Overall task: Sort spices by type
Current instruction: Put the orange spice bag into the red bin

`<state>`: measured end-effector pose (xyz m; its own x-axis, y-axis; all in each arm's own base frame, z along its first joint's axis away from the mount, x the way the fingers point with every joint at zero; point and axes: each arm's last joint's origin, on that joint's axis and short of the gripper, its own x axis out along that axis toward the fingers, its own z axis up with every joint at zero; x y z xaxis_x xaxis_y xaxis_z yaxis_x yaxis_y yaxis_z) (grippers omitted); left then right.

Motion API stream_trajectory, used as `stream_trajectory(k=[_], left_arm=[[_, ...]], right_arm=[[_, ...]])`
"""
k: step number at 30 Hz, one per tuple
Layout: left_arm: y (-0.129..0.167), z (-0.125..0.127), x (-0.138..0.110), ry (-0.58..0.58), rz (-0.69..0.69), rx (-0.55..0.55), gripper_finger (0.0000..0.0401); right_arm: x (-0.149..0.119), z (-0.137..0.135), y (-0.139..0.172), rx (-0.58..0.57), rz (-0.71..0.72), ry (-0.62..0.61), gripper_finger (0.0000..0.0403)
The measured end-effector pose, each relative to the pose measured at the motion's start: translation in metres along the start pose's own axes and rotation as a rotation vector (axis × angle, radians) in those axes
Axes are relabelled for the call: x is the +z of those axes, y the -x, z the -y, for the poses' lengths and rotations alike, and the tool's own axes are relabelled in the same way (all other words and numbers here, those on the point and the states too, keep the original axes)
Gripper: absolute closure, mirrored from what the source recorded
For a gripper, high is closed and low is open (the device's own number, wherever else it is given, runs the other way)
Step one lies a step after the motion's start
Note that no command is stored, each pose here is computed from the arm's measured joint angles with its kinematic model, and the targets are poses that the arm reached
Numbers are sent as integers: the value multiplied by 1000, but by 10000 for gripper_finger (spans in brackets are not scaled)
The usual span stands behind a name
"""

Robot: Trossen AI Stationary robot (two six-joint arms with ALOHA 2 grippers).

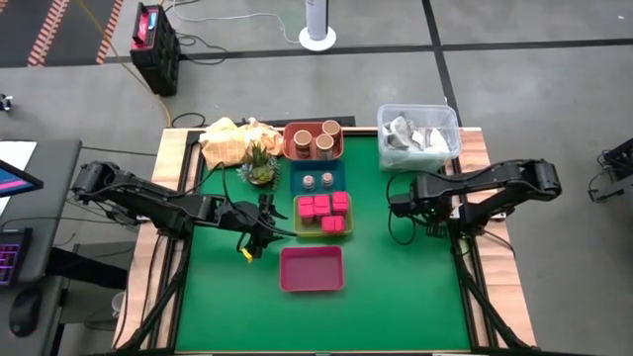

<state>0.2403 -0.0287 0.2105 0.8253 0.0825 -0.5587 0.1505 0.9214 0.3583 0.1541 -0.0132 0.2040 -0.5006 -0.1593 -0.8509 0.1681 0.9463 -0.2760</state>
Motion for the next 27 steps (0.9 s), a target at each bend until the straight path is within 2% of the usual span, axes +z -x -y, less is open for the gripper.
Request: stream_trajectory(k=[2,6,11,15,23,27], left_arm=[[0,0,0,12,-3,-1,145],[0,0,-1,14,-7,-3,145],[1,1,-2,43,-23,-10,145],[8,1,-3,102,-33,-70,145],[25,0,0,163,-39,-123,145],[31,4,1,202,-37,-144,145]], right_arm=[[2,-1,2,16,26,-32,383],[13,-7,20,71,186,-58,382],[18,-22,65,134,442,-31,390],[16,-41,102,101,609,7,390],[44,-101,157,62,711,162,390],[56,-121,189,61,742,202,390]])
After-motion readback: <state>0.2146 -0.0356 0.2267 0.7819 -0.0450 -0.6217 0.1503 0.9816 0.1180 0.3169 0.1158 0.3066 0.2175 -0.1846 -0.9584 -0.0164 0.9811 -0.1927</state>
